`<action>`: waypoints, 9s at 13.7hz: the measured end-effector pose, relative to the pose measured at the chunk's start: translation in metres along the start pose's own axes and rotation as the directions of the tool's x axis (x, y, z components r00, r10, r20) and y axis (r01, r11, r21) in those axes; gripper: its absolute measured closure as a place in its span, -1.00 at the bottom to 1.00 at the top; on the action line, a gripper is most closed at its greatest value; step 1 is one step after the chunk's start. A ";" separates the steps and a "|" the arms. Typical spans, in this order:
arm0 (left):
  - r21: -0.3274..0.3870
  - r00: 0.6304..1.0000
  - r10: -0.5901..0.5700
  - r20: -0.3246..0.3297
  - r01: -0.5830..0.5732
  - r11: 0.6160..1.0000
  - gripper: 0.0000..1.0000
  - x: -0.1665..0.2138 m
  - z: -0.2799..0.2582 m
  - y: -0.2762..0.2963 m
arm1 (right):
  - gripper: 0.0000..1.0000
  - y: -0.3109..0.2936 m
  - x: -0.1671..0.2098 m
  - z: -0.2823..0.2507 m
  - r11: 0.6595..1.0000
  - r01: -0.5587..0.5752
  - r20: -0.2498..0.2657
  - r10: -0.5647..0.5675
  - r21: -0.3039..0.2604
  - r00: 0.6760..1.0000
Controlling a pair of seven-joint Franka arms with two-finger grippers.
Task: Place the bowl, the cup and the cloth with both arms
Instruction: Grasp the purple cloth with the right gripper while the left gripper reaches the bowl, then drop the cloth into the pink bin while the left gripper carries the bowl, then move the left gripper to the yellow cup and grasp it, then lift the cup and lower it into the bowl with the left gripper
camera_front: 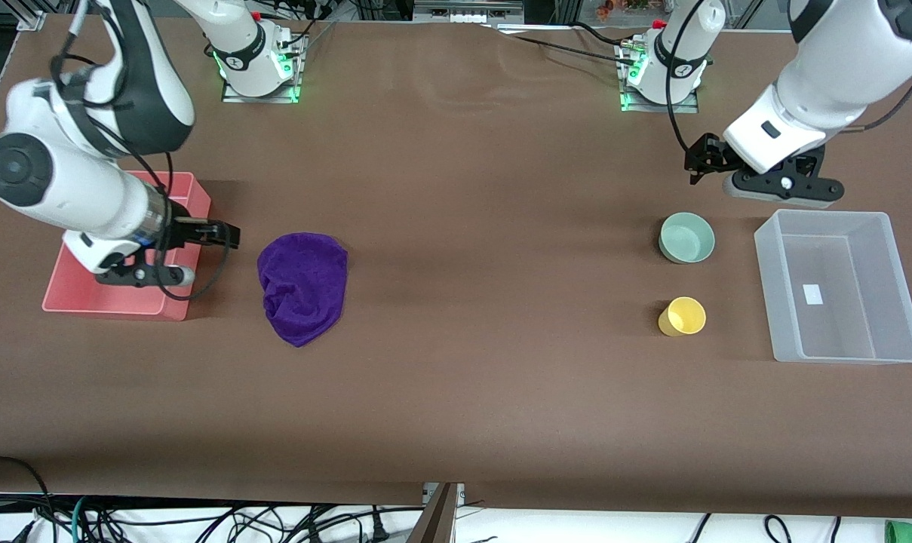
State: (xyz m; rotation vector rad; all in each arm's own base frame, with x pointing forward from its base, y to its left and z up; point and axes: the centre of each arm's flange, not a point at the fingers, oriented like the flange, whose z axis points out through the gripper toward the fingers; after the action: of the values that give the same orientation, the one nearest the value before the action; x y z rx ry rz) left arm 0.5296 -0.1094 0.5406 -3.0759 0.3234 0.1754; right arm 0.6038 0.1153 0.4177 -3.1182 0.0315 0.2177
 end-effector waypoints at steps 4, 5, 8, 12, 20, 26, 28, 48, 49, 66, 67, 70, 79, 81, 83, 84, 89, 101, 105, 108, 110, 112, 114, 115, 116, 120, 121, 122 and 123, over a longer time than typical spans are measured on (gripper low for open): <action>-0.034 0.974 0.224 0.030 -0.223 0.974 -1.00 0.017 0.046 -0.050 | -1.00 -0.014 0.007 0.075 1.000 -0.013 -0.021 0.013 0.022 1.000; -0.034 0.962 0.273 0.032 -0.272 0.962 -1.00 0.018 0.061 -0.062 | -1.00 -0.018 0.007 0.090 1.000 -0.012 -0.016 0.012 0.024 1.000; -0.027 0.932 0.361 0.030 -0.361 0.932 -1.00 0.014 0.118 -0.083 | -1.00 -0.030 0.008 0.125 0.999 0.037 -0.018 -0.038 -0.019 0.999; -0.031 0.882 0.470 0.016 -0.470 0.882 -1.00 0.001 0.193 -0.086 | -1.00 -0.039 0.014 0.168 0.997 0.069 -0.029 -0.070 -0.030 0.997; -0.024 0.788 0.614 -0.031 -0.615 0.788 -1.00 -0.005 0.324 -0.106 | -0.72 -0.040 0.022 0.230 0.998 0.067 -0.028 -0.067 0.001 0.997; 0.001 0.756 0.653 -0.047 -0.654 0.756 -0.48 -0.010 0.359 -0.096 | 0.65 -0.040 0.022 0.229 0.997 0.072 -0.029 -0.072 -0.002 0.997; 0.009 0.741 0.670 -0.038 -0.670 0.742 0.00 -0.010 0.361 -0.095 | 0.89 -0.040 0.023 0.227 0.997 0.072 -0.032 -0.072 -0.002 0.997; -0.017 0.661 0.747 0.069 -0.748 0.664 0.93 0.040 0.165 -0.187 | 0.89 0.161 -0.021 -0.056 0.992 0.068 0.255 -0.039 -0.106 0.966; -0.009 0.652 0.756 0.060 -0.757 0.654 0.93 0.036 0.158 -0.210 | 0.89 0.170 -0.026 -0.059 0.993 0.051 0.259 -0.022 -0.107 0.966; 0.028 0.656 0.749 -0.092 -0.751 0.660 0.86 0.031 0.354 -0.385 | 0.89 0.281 -0.057 0.052 0.997 0.005 0.301 0.016 -0.071 0.954; 0.028 0.656 0.749 -0.092 -0.750 0.661 0.68 0.031 0.354 -0.386 | 0.89 0.285 -0.059 0.063 0.997 0.004 0.293 0.018 -0.072 0.956; 0.044 0.659 0.747 -0.092 -0.747 0.664 0.06 0.033 0.343 -0.391 | 0.89 0.295 -0.064 0.103 0.997 -0.004 0.266 0.025 -0.080 0.964; -0.098 0.862 0.505 -0.052 -0.507 0.856 -1.00 0.036 0.179 -0.344 | 0.89 0.297 -0.055 0.164 0.994 0.015 0.208 0.008 -0.111 0.978; -0.138 0.919 0.391 -0.048 -0.394 0.909 -1.00 0.047 0.163 -0.315 | 0.89 0.298 -0.051 0.182 0.992 0.022 0.195 0.002 -0.120 0.981; -0.164 0.955 0.293 -0.042 -0.296 0.941 -1.00 0.058 0.153 -0.287 | 0.89 0.297 -0.049 0.199 0.991 0.029 0.186 -0.005 -0.129 0.983; -0.172 0.969 0.243 -0.032 -0.245 0.954 -1.00 0.062 0.149 -0.275 | 0.89 0.297 -0.049 0.205 0.991 0.032 0.185 -0.007 -0.130 0.983; -0.192 0.998 0.058 -0.003 -0.058 0.980 -1.00 0.079 0.139 -0.224 | 0.89 0.296 -0.050 0.220 0.991 0.031 0.171 -0.009 -0.130 0.985; -0.197 0.985 -0.104 -0.141 0.074 0.978 -0.99 0.104 0.257 -0.133 | -0.50 0.295 -0.048 0.223 0.990 0.035 0.162 -0.013 -0.133 0.987; -0.177 0.975 -0.151 -0.161 0.122 0.976 -0.21 0.114 0.302 -0.127 | -1.00 0.285 -0.034 0.165 0.992 0.040 0.175 -0.018 -0.119 0.984; -0.192 0.975 -0.166 -0.151 0.135 0.972 0.39 0.116 0.315 -0.123 | -1.00 0.282 -0.022 0.103 0.993 0.029 0.162 -0.010 -0.113 0.987; -0.193 0.974 -0.168 -0.152 0.138 0.972 0.81 0.116 0.314 -0.124 | -1.00 0.270 -0.011 0.058 0.996 0.026 0.161 -0.012 -0.084 0.987; -0.192 0.973 -0.170 -0.156 0.138 0.972 0.93 0.117 0.313 -0.125 | -1.00 0.247 0.000 0.008 0.997 0.048 0.145 -0.038 -0.061 0.989; -0.186 0.974 -0.168 -0.151 0.139 0.973 0.93 0.118 0.307 -0.126 | -1.00 0.215 0.010 -0.034 0.994 0.097 0.114 -0.090 -0.057 0.989; -0.175 0.978 -0.161 -0.129 0.138 0.975 0.93 0.118 0.299 -0.128 | -1.00 0.199 0.013 -0.050 0.991 0.124 0.101 -0.118 -0.056 0.988; -0.152 0.985 -0.147 -0.096 0.131 0.980 0.93 0.116 0.283 -0.130 | -1.00 0.182 0.016 -0.061 0.987 0.150 0.089 -0.145 -0.054 0.985; -0.021 0.999 0.005 -0.050 -0.006 1.000 0.93 0.091 0.180 -0.159 | -1.00 0.147 0.018 -0.070 0.977 0.209 0.087 -0.204 -0.049 0.975; 0.004 0.998 0.050 -0.050 -0.049 0.999 0.93 0.079 0.162 -0.180 | -1.00 0.143 0.018 -0.073 0.975 0.215 0.079 -0.211 -0.050 0.974; 0.021 0.995 0.089 -0.049 -0.088 0.996 0.93 0.066 0.151 -0.207 | -1.00 0.138 0.019 -0.078 0.973 0.223 0.067 -0.220 -0.051 0.973; 0.027 0.991 0.121 -0.048 -0.120 0.992 0.93 0.053 0.148 -0.237 | -1.00 0.133 0.019 -0.086 0.971 0.232 0.051 -0.229 -0.053 0.972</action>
State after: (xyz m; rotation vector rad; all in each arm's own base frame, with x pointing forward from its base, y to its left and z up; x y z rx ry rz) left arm 0.6143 0.1193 0.3946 -3.0422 0.5109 0.0993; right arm 0.6321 -0.0194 0.4986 -3.1362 -0.3426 0.2878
